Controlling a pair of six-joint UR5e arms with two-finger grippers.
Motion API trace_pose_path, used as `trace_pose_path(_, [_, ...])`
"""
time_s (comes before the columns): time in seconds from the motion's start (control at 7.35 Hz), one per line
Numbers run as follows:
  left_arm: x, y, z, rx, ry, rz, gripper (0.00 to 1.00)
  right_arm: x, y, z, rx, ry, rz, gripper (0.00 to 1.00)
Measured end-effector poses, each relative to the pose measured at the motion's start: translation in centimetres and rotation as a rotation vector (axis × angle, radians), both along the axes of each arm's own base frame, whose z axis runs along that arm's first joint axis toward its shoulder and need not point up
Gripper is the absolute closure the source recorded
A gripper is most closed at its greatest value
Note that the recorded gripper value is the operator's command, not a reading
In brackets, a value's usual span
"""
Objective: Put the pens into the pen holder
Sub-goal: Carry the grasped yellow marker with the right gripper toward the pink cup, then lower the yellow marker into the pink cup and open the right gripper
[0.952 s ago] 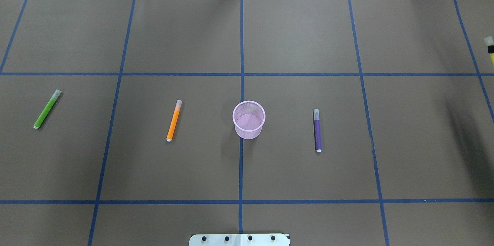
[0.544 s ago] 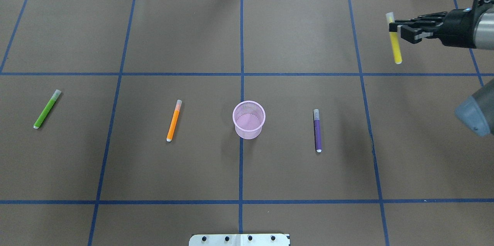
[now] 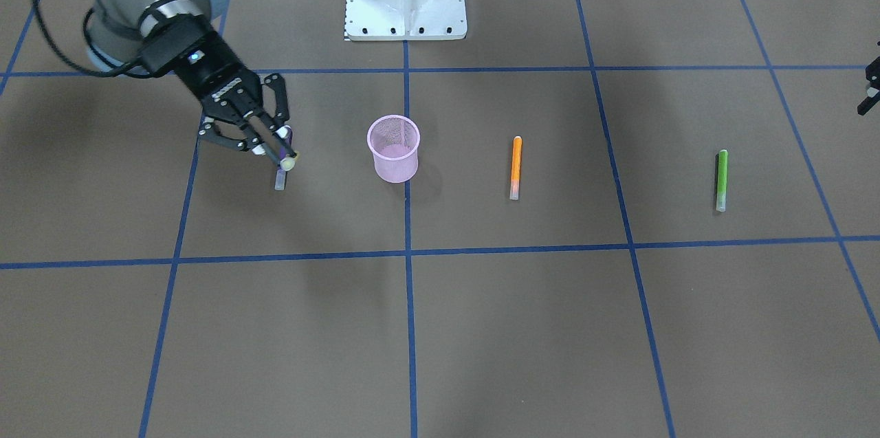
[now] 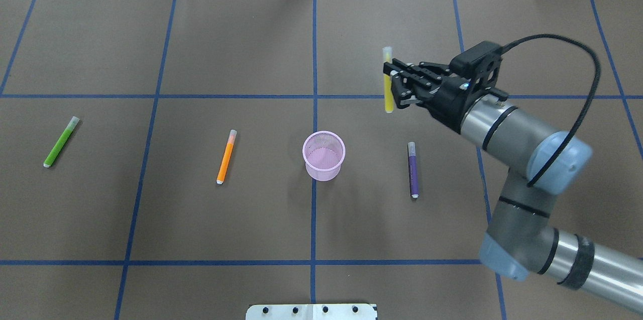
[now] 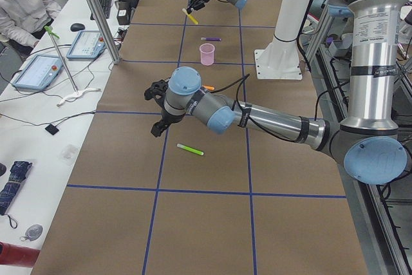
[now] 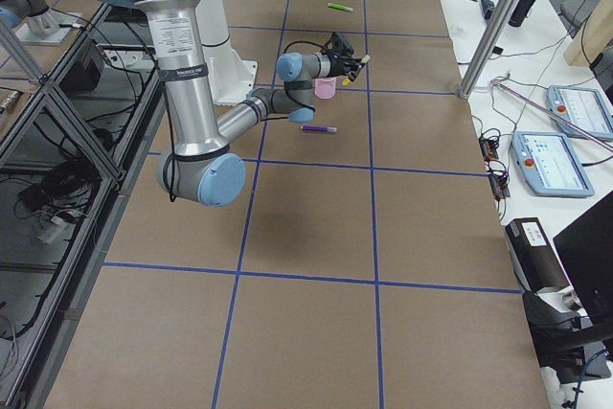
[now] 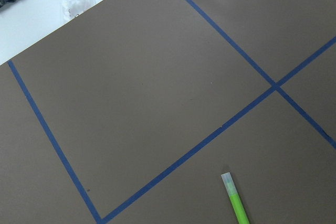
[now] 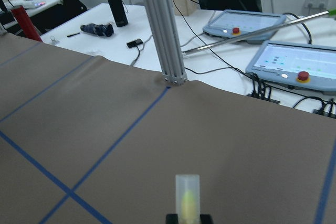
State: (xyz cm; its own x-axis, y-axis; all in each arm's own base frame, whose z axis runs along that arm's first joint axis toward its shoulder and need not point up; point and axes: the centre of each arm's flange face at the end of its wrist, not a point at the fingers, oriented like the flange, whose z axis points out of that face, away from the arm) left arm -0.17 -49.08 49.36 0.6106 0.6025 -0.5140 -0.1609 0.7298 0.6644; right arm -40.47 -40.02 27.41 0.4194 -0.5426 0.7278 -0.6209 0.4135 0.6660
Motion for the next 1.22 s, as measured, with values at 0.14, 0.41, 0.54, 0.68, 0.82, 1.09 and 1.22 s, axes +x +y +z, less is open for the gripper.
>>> trace_pose_path(0.14, [0.5, 0.0, 0.0, -0.005, 0.002, 0.005, 0.0, -3.4, 2.6, -2.0, -0.004, -0.035, 0.025, 1.0])
trace_pose_path(0.41, [1.1, -0.1, 0.0, -0.012, 0.004, 0.014, 0.0, -8.3, 6.2, -3.2, -0.031, -0.052, 0.074, 1.0])
trace_pose_path(0.54, [1.2, -0.1, 0.0, -0.012, 0.004, 0.015, 0.0, -9.8, 7.2, -2.9, -0.041, -0.041, 0.087, 1.0])
trace_pose_path(0.68, [1.2, -0.1, 0.1, -0.013, 0.004, 0.015, 0.0, -10.8, 7.8, -2.6, -0.046, -0.03, 0.093, 1.0])
trace_pose_path(0.82, [1.2, -0.1, 0.1, -0.012, 0.004, 0.015, 0.0, -11.6, 8.5, -2.4, -0.05, -0.02, 0.099, 1.0])
trace_pose_path(1.09, [1.2, -0.1, 0.1, -0.013, 0.004, 0.016, 0.0, -14.0, 9.6, -2.1, -0.063, 0.0, 0.137, 0.35])
trace_pose_path(1.22, [1.2, -0.1, 0.1, -0.013, 0.004, 0.016, 0.0, -14.8, 9.7, -2.4, -0.063, 0.005, 0.146, 0.25])
